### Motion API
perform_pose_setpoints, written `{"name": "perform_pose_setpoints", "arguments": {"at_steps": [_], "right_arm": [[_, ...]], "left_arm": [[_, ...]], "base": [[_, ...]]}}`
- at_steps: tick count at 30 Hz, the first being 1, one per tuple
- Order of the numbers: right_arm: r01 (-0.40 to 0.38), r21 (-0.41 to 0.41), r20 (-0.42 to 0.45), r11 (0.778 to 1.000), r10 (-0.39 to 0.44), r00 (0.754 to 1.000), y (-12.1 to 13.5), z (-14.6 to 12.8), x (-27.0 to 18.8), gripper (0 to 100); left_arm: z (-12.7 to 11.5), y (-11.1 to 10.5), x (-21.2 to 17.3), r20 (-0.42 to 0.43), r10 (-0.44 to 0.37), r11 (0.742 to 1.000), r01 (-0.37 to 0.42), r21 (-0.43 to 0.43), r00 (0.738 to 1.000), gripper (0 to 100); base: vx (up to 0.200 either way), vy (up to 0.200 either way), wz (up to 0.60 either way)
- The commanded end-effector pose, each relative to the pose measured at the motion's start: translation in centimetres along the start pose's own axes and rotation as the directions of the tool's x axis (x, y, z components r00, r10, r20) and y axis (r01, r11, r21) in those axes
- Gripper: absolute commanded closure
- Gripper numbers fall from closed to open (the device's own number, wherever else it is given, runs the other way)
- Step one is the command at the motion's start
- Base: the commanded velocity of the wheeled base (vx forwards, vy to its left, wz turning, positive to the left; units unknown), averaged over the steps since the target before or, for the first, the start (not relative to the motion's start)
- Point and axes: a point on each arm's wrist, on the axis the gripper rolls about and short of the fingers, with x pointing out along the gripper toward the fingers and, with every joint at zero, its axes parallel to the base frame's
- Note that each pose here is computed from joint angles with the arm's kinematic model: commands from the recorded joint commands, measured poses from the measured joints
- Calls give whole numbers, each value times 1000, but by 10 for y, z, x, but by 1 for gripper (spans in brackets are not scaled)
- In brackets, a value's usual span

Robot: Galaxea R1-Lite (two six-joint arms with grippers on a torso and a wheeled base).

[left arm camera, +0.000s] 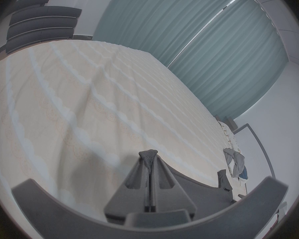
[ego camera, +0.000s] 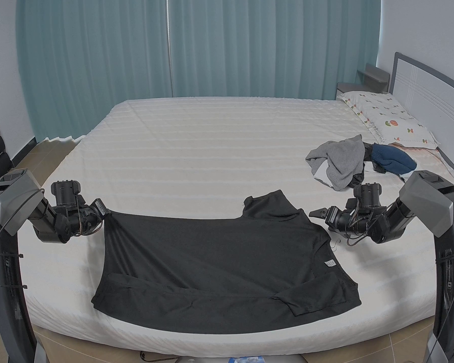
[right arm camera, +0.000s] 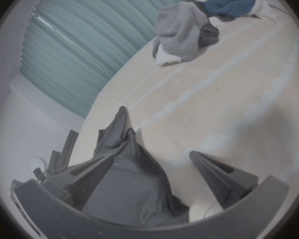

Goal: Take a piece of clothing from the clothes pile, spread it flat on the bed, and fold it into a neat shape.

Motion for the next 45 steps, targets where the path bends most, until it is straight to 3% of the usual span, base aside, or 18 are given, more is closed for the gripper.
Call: {"name": "perform_pose_setpoints", "arguments": {"at_steps": [1,8,17,18,32,45], "right_arm": [[-44,-64,-2,997,44,999,25,5,17,0],[-30,-77,31,997,32,999,25,6,50,0],[-37,-15,26,999,38,999,27,5,64,0],[-37,-15,26,999,38,999,27,5,64,100],[-49,41,37,998,47,998,33,7,61,100],[-36,64,145,997,26,989,36,33,36,100]], "left_arm": [[0,0,0,0,1,1000,-1,0,1000,100],[-1,1,0,-3,2,1000,-2,-1,1000,100],[-1,1,0,-2,2,1000,-2,-1,1000,100],[-1,1,0,-2,2,1000,-2,-1,1000,100],[0,0,0,0,1,1000,-1,0,1000,100],[4,-3,-3,29,7,1000,-7,10,1000,100]], "base": [[0,0,0],[0,0,0],[0,0,0],[0,0,0],[0,0,0],[0,0,0]]}}
